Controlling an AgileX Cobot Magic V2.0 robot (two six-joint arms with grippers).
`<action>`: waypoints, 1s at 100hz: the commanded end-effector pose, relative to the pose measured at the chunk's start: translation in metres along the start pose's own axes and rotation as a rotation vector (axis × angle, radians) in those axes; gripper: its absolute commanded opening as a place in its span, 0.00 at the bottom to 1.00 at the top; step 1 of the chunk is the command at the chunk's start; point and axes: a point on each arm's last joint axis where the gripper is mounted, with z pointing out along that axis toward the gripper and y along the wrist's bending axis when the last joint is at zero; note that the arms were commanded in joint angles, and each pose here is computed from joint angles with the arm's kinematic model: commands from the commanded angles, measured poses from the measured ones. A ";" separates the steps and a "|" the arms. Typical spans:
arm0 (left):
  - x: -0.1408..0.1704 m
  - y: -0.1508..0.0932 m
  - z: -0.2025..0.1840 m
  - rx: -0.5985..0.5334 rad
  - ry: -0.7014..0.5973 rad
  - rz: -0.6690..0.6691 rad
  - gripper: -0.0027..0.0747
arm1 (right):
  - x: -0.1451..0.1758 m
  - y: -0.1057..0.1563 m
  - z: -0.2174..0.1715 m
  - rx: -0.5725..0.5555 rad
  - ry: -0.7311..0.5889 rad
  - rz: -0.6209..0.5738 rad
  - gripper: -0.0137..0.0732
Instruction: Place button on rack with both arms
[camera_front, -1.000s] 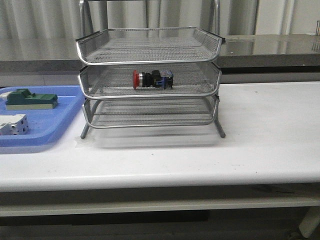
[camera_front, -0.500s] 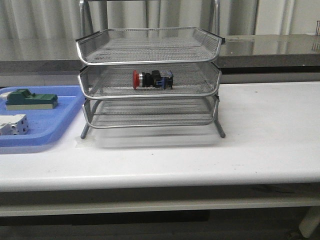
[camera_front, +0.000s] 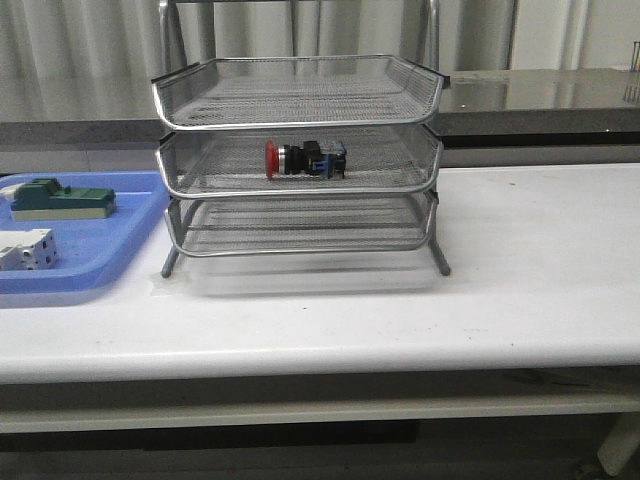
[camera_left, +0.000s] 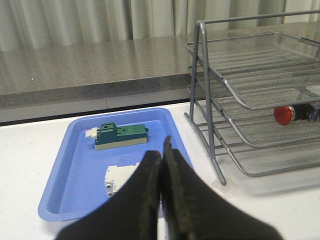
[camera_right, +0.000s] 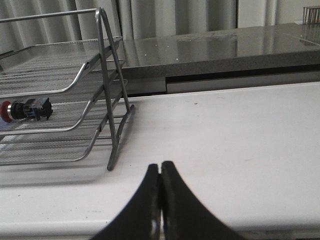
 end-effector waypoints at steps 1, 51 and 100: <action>-0.016 0.003 -0.001 -0.033 -0.098 -0.019 0.04 | -0.017 0.001 -0.003 -0.008 -0.152 -0.011 0.08; -0.016 0.003 -0.001 -0.033 -0.098 -0.019 0.04 | -0.017 0.001 -0.003 -0.008 -0.158 -0.021 0.08; -0.016 0.003 -0.001 -0.033 -0.098 -0.019 0.04 | -0.017 0.001 -0.003 -0.008 -0.158 -0.021 0.08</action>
